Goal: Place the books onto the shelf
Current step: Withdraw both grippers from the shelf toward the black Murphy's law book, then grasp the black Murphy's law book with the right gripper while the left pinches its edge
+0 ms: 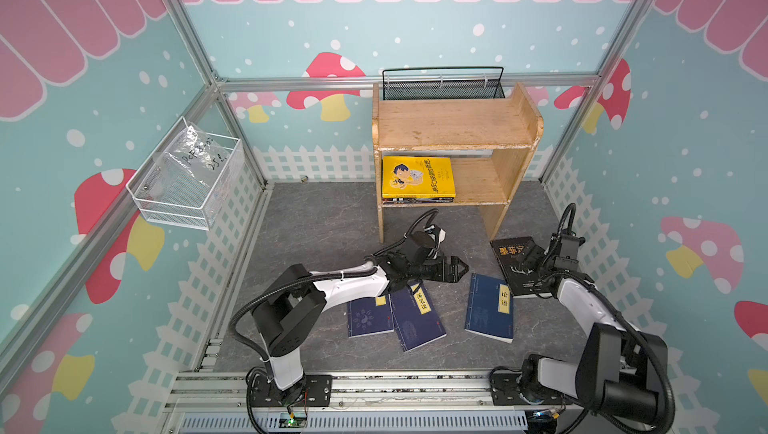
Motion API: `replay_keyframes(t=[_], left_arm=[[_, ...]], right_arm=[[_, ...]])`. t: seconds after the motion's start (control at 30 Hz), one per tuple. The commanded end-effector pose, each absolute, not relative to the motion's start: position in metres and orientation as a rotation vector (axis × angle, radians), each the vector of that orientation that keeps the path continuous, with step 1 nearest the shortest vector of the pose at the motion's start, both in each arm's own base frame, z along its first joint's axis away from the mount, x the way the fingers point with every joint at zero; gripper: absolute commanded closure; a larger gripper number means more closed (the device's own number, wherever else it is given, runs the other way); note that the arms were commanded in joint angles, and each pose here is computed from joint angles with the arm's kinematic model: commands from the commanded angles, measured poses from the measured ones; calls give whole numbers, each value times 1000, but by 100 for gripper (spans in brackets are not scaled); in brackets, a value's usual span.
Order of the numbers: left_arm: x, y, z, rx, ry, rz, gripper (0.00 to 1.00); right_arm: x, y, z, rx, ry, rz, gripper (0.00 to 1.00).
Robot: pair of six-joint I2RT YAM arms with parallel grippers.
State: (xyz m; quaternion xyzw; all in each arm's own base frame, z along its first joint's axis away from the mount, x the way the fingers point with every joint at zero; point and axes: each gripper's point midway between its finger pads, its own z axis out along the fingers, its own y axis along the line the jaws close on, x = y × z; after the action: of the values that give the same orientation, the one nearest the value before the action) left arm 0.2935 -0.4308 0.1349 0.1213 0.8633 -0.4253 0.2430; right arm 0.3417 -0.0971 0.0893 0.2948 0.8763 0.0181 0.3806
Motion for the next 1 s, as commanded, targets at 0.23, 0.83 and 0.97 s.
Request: replay_keyframes(t=[0.23, 0.83, 0.97], left_arm=[[306, -463, 119, 285, 2385, -1206, 1], [310, -472, 92, 253, 2470, -1182, 1], [321, -481, 74, 200, 2517, -1151, 1]], right_arm=[[387, -134, 70, 593, 2311, 4, 7], [394, -88, 26, 422, 2397, 441, 14], [387, -77, 36, 402, 2363, 487, 16]])
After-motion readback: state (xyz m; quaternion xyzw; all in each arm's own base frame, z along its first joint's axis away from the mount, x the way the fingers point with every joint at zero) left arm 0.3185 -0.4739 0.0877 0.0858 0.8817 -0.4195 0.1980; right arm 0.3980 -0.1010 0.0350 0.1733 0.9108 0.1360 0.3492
